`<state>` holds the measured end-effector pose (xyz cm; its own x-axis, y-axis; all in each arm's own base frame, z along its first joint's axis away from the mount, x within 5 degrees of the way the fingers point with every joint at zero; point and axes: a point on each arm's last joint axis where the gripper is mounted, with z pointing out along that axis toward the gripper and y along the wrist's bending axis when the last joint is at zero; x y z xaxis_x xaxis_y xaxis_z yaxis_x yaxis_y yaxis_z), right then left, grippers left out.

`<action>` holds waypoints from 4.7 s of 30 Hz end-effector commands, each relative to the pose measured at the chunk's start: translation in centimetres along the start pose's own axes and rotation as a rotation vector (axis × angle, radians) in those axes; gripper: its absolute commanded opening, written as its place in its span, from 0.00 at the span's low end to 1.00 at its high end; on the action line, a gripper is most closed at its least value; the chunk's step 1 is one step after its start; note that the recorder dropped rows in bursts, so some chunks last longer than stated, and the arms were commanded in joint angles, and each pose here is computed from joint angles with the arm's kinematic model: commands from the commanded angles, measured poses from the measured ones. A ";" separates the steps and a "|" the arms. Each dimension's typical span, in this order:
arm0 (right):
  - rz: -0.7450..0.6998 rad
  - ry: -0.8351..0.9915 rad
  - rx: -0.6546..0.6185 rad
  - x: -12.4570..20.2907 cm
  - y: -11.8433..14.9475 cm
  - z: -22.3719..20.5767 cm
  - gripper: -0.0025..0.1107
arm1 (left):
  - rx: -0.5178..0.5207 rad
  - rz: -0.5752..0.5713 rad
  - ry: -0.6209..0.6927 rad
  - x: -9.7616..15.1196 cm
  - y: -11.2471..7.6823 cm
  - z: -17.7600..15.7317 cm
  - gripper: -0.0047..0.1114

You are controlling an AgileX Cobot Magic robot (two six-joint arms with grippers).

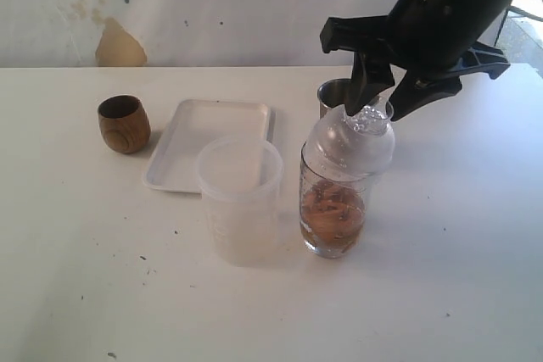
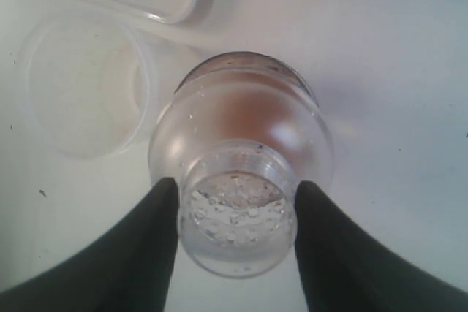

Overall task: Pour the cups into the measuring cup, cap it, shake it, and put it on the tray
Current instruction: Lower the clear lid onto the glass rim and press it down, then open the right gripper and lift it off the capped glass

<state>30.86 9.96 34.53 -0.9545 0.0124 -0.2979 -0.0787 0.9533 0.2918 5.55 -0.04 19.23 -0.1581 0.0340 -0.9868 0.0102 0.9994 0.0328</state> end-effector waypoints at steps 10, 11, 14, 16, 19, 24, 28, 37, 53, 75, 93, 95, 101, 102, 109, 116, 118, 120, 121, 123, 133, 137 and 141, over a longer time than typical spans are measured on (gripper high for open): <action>-0.013 -0.036 -0.012 -0.4 0.2 -0.2 0.02 | 0.000 -0.003 -0.010 0.1 0.0 0.0 0.04; -0.013 -0.034 -0.011 -0.3 0.2 -0.2 0.02 | 0.000 -0.003 -0.010 0.1 0.0 0.0 0.04; -0.013 -0.032 -0.011 -0.3 0.2 -0.2 0.02 | 0.000 -0.003 -0.010 0.1 0.0 0.0 0.04; -0.013 -0.032 -0.011 -0.3 0.2 -0.2 0.02 | 0.000 -0.003 -0.010 0.1 0.0 0.0 0.04; -0.011 -0.023 -0.009 -0.4 0.2 0.2 0.02 | 0.000 -0.003 -0.010 0.1 0.0 0.0 0.04; -0.016 -0.003 -0.005 -0.6 0.2 1.0 0.02 | 0.000 -0.003 -0.010 0.1 0.0 0.0 0.04; -0.017 -0.015 -0.008 -0.7 0.3 1.0 0.02 | 0.000 -0.003 -0.010 0.1 0.0 0.0 0.04; -0.015 -0.017 -0.008 -0.7 0.3 1.0 0.05 | 0.000 -0.003 -0.010 0.1 0.0 0.0 0.04; -0.011 -0.050 -0.027 -1.0 0.5 1.0 0.51 | 0.000 -0.003 -0.010 0.1 0.0 0.0 0.04; -0.055 -0.171 0.017 -1.2 0.3 -0.9 0.29 | 0.000 -0.003 -0.010 0.1 0.0 0.0 0.04; -0.142 -0.065 0.007 -1.1 0.6 2.5 0.02 | 0.000 -0.003 -0.010 0.1 0.0 0.0 0.04; -0.140 -0.058 0.009 -1.2 0.5 2.8 0.02 | 0.000 -0.003 -0.010 0.1 0.0 0.0 0.04; -0.158 -0.043 0.001 -1.0 1.0 3.3 0.02 | 0.000 -0.003 -0.010 0.1 0.0 0.0 0.04; -0.159 -0.043 -0.002 -1.0 1.1 3.3 0.02 | 0.000 -0.003 -0.010 0.1 0.0 0.0 0.04; -0.163 -0.057 -0.013 -1.1 1.4 3.2 0.02 | 0.000 -0.003 -0.010 0.1 0.0 0.0 0.04; -0.175 -0.111 -0.027 -1.5 1.9 1.4 0.02 | 0.000 -0.003 -0.010 0.1 0.0 0.0 0.04; -0.179 -0.131 -0.034 -1.6 2.1 0.7 0.02 | 0.000 -0.003 -0.010 0.1 0.0 0.0 0.04; -0.181 -0.133 -0.035 -1.6 2.2 0.4 0.02 | 0.000 -0.003 -0.010 0.1 0.0 0.0 0.04; -0.182 -0.133 -0.035 -1.6 2.2 0.4 0.02 | 0.000 -0.003 -0.010 0.1 0.0 0.0 0.04; -0.181 -0.115 -0.032 -1.5 2.2 0.5 0.02 | 0.000 -0.003 -0.010 0.1 0.0 0.0 0.04; -0.171 0.028 -0.003 -1.4 1.6 3.0 0.02 | 0.000 -0.003 -0.010 0.1 0.0 0.0 0.04; -0.167 0.059 0.003 -1.4 1.5 3.8 0.02 | 0.000 -0.003 -0.010 0.1 0.0 0.0 0.04; -0.164 0.081 0.009 -1.5 1.4 4.5 0.02 | 0.000 -0.003 -0.010 0.1 0.0 0.0 0.04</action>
<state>33.30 12.42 32.14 -0.9422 -0.1432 -0.3028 -0.2226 0.9432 0.2467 5.55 -0.04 19.23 -0.1581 0.0340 -0.9868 0.0102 0.9994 0.0328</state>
